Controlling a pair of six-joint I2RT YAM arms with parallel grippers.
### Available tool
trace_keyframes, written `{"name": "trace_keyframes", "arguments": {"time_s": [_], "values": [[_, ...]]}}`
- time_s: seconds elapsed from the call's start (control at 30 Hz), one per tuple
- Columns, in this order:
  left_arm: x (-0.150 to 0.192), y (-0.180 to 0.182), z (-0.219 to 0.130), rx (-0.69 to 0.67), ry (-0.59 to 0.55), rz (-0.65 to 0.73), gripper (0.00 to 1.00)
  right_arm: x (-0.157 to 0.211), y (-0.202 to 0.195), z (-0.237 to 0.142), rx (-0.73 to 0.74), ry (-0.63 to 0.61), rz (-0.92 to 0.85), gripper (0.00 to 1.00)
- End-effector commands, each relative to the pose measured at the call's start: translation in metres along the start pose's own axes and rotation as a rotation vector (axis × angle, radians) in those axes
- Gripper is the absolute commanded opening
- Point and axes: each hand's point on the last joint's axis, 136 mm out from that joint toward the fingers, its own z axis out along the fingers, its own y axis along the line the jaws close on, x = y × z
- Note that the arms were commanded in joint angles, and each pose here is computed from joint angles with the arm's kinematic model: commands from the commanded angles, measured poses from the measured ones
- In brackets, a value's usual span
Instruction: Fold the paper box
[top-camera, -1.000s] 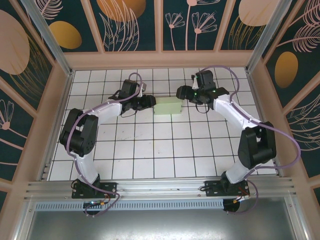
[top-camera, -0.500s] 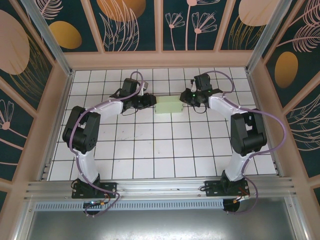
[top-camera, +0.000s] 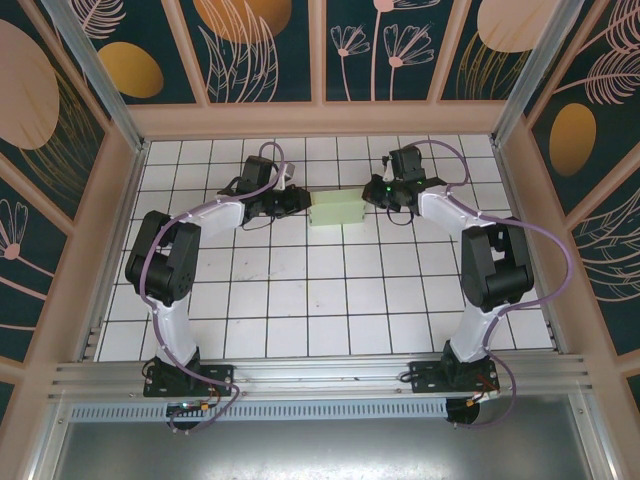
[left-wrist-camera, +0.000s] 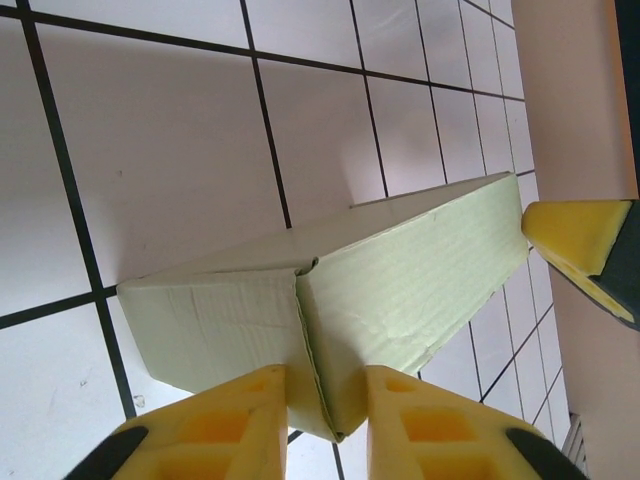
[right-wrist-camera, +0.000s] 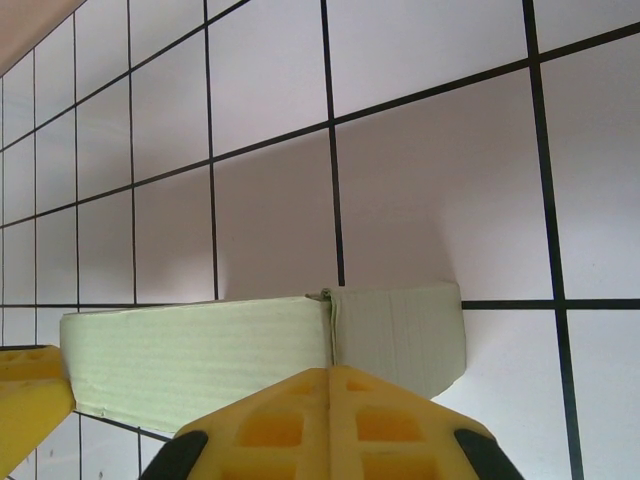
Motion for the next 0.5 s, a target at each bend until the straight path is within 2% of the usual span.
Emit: {"name": "trace_keyframes", "arguments": {"time_s": [0.0, 0.1, 0.17, 0.23, 0.27, 0.33, 0.37, 0.47], "values": [[0.008, 0.013, 0.005, -0.046, 0.028, -0.004, 0.38, 0.001, 0.009, -0.009, -0.007, 0.007, -0.018, 0.19], [-0.009, -0.008, -0.005, -0.019, -0.012, 0.029, 0.56, -0.012, 0.015, -0.023, 0.001, -0.046, -0.043, 0.43], [-0.023, -0.023, -0.012, -0.001, -0.047, 0.063, 0.66, -0.016, 0.017, -0.031, 0.005, -0.077, -0.067, 0.55], [-0.040, -0.036, -0.023, -0.003, -0.119, 0.124, 0.80, -0.018, 0.017, -0.036, 0.012, -0.096, -0.093, 0.70], [-0.049, -0.041, -0.030, -0.010, -0.165, 0.169, 0.89, -0.018, 0.016, -0.038, 0.020, -0.104, -0.101, 0.73], [-0.059, -0.056, -0.044, 0.000, -0.224, 0.300, 0.96, -0.019, 0.013, -0.043, 0.032, -0.127, -0.112, 0.78], [-0.061, -0.065, -0.048, 0.015, -0.242, 0.410, 0.99, -0.020, 0.012, -0.047, 0.038, -0.144, -0.117, 0.82], [-0.068, -0.078, -0.065, -0.015, -0.347, 0.698, 0.99, -0.023, 0.009, -0.060, 0.041, -0.197, -0.132, 0.84]]}}
